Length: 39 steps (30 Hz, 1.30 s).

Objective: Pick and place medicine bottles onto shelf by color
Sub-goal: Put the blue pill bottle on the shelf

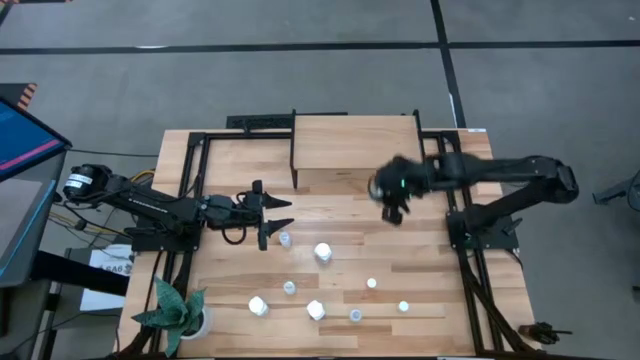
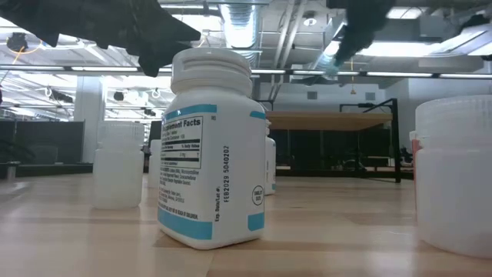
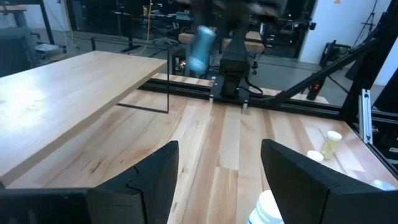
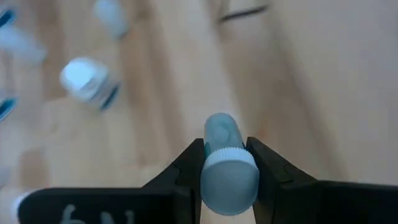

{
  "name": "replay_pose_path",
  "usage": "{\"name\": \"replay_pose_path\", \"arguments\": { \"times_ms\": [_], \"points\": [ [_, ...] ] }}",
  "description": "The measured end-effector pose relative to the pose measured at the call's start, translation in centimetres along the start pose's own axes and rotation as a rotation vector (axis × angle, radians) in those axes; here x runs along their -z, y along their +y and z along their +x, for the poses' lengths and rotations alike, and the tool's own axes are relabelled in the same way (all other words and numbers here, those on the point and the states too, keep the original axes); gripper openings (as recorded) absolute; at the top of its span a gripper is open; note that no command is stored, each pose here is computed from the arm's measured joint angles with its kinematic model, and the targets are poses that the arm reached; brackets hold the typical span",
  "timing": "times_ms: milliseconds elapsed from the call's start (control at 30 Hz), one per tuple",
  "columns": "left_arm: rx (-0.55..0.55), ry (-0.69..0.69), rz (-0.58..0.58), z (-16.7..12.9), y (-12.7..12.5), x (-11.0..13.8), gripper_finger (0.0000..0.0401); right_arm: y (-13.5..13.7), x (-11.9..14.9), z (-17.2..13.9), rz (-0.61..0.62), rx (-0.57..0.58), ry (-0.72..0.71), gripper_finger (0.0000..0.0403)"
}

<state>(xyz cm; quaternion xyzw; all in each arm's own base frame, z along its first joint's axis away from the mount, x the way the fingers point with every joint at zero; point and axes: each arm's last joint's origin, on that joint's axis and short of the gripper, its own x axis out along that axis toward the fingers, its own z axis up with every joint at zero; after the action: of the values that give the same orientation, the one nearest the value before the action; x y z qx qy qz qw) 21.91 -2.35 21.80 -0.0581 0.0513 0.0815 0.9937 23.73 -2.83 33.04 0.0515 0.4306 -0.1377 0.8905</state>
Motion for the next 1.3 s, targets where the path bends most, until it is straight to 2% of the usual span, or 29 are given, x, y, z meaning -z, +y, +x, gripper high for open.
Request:
{"name": "replay_pose_path", "arguments": {
  "times_ms": [267, 400, 467, 733, 967, 1300],
  "points": [
    [-0.001, 0.001, 0.006, 0.0, 0.0, 0.0, 0.0219, -8.1, -3.7, -1.5, 0.083, 0.235, -0.146, 0.0100],
    [-0.006, 0.000, 0.007, 0.0, 0.0, 0.0, 0.0219, -12.3, -4.7, -0.9, 0.133, 0.332, -0.106, 0.0100],
    [-0.010, 0.000, 0.007, 0.0, 0.0, 0.0, 0.0219, -14.1, -5.0, -0.5, 0.151, 0.350, -0.054, 0.0099],
    [-0.031, -0.003, 0.026, 0.0, 0.1, 0.0, 0.0219, -20.3, -5.1, 2.0, 0.301, 0.265, 0.259, 0.0101],
    [-0.031, -0.003, 0.055, 0.0, 0.1, 0.0, 0.0219, -22.5, -4.7, 4.4, 0.362, 0.213, 0.429, 0.0102],
    [-0.030, -0.003, 0.053, 0.0, 0.2, 0.0, 0.0219, -22.9, -5.0, 5.5, 0.352, 0.196, 0.451, 0.0103]
  ]
}}
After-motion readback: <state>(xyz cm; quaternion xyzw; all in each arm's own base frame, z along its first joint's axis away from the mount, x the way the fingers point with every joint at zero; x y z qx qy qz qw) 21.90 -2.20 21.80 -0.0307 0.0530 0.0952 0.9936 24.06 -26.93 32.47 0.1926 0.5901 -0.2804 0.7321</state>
